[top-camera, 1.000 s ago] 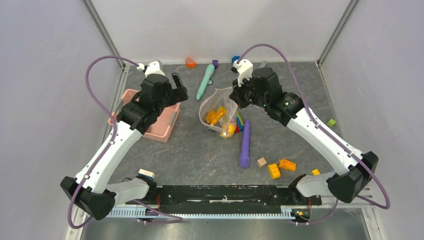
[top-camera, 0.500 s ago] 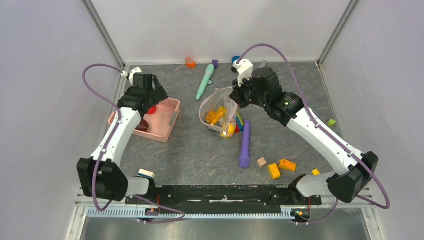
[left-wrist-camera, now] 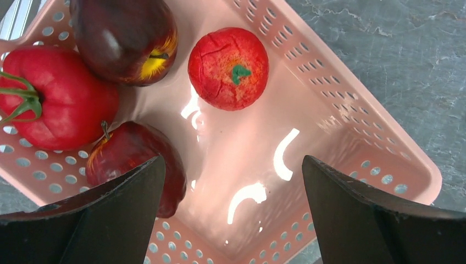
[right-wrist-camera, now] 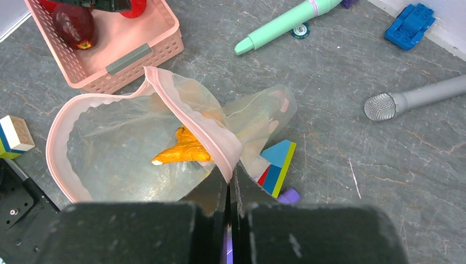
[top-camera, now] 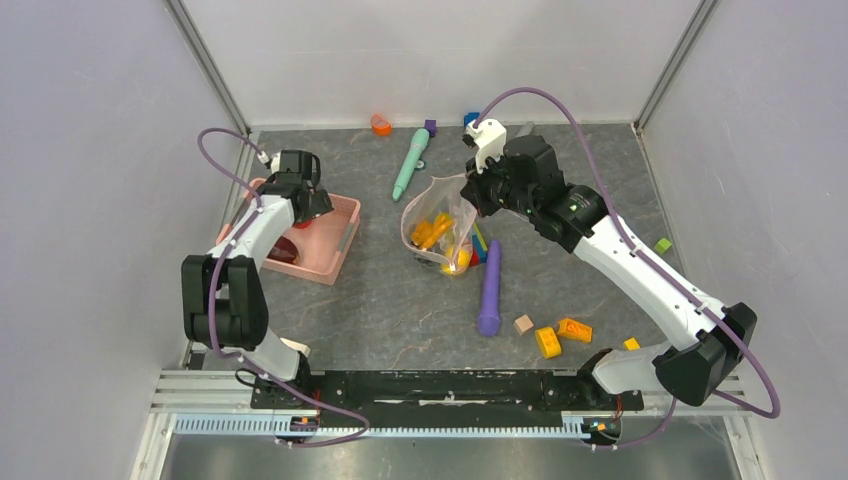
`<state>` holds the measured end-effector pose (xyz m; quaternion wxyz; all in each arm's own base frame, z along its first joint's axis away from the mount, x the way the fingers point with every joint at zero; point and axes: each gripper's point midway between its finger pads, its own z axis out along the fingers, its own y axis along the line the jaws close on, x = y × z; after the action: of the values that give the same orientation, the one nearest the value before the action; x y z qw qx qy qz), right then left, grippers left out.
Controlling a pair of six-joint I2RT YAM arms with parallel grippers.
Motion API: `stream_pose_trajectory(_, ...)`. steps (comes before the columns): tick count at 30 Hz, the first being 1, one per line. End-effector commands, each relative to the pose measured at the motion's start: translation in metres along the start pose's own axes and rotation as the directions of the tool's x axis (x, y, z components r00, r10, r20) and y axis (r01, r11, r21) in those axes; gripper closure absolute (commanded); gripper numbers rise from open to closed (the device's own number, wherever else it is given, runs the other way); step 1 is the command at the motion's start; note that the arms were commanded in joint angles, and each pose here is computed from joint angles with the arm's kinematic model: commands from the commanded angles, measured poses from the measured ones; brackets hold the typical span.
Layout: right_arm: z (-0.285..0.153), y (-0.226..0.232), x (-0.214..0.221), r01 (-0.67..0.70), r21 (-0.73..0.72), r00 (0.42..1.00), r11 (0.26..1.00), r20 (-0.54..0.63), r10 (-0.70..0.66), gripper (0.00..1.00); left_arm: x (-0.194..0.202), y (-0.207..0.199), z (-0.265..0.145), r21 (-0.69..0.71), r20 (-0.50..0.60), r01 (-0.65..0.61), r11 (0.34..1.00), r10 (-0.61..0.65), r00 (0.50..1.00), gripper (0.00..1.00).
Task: Place the food in the zip-top bag and seal the zipper
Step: Pick up the fake vegetable from the bin.
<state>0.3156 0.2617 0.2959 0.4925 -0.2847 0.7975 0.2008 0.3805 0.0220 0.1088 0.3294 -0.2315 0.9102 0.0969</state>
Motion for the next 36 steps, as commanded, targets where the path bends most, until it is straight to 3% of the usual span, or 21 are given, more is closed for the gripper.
stream_pose_trajectory(1,-0.010,-0.005,-0.010,0.008,0.029,0.999,1.000,0.041,-0.009,1.00,-0.023,0.000,0.013,-0.001,0.074,-0.041,0.999,0.041,0.996,0.00)
stream_pose_trajectory(8,-0.012,-0.009,-0.010,0.005,0.053,0.999,0.999,0.043,-0.007,1.00,-0.020,-0.001,0.047,-0.015,0.044,-0.126,0.992,0.127,0.991,0.00)
stream_pose_trajectory(24,-0.013,-0.015,-0.007,-0.018,0.092,0.999,0.996,0.039,0.015,1.00,-0.012,0.002,0.072,-0.016,0.025,-0.139,0.990,0.139,0.990,0.07)
stream_pose_trajectory(27,-0.012,-0.015,-0.005,-0.019,0.092,0.999,0.996,0.034,0.016,1.00,-0.010,0.003,0.074,-0.025,0.025,-0.135,0.990,0.136,0.990,0.13)
stream_pose_trajectory(36,-0.008,-0.015,-0.003,-0.025,0.088,0.999,0.996,0.026,0.023,1.00,-0.010,0.003,0.074,-0.028,0.021,-0.122,0.992,0.123,0.992,0.46)
